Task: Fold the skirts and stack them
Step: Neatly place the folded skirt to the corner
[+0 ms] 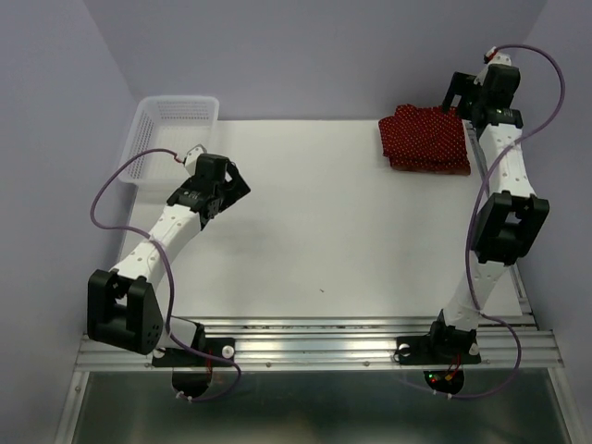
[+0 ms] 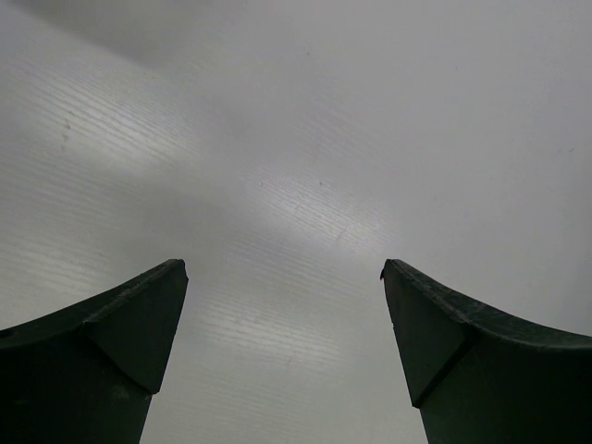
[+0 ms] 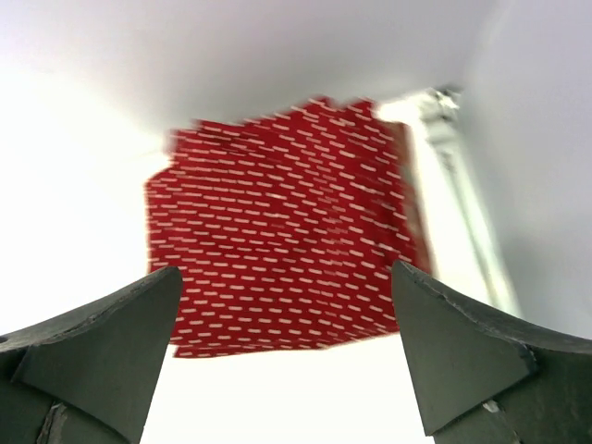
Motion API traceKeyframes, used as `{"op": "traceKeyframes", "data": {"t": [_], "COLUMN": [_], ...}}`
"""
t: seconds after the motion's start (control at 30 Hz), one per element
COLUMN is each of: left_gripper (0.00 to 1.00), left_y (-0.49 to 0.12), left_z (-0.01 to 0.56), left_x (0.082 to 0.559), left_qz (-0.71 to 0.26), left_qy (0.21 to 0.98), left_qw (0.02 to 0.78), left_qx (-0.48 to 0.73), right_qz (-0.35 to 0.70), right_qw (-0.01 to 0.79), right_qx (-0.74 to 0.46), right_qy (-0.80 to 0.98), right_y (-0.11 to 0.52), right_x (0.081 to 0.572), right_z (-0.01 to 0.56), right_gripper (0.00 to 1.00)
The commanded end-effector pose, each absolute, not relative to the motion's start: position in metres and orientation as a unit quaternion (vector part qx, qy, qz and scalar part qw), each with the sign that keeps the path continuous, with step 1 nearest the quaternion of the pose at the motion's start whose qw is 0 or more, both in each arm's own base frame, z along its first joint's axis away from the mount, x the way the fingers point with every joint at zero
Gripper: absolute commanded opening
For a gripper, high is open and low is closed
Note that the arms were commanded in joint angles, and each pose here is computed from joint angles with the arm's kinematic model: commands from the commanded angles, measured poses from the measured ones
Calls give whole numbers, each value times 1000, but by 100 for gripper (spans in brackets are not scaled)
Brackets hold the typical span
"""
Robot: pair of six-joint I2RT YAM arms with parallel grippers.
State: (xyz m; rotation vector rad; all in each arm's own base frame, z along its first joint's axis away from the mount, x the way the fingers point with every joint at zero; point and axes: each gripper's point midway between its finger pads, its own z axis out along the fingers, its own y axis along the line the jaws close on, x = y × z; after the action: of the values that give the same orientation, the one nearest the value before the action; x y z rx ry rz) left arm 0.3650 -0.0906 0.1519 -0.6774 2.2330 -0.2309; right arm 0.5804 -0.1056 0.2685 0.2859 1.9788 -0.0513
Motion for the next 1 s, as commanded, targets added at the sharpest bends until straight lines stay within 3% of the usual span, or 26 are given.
{"op": "traceKeyframes", "data": {"t": [0.0, 0.27, 0.47, 0.97], "left_gripper": [99, 99, 99, 99], "left_y": [-83, -82, -83, -84], "left_z": [161, 159, 154, 149], "left_x": [361, 359, 359, 362], "left_qz": [-87, -83, -82, -78], "left_qy": [869, 872, 875, 880], "left_qw": [409, 405, 399, 392], "left_qx": [-263, -262, -262, -257], "right_qz": [73, 99, 34, 8], "right_qw": [533, 505, 509, 472], "right_qx": [95, 85, 119, 149], "right_qy": [838, 853, 852, 869], "right_y": [-74, -69, -99, -123], "right_x": [588, 616, 633, 635], "right_z": [257, 223, 207, 152], "right_gripper": [100, 100, 100, 100]}}
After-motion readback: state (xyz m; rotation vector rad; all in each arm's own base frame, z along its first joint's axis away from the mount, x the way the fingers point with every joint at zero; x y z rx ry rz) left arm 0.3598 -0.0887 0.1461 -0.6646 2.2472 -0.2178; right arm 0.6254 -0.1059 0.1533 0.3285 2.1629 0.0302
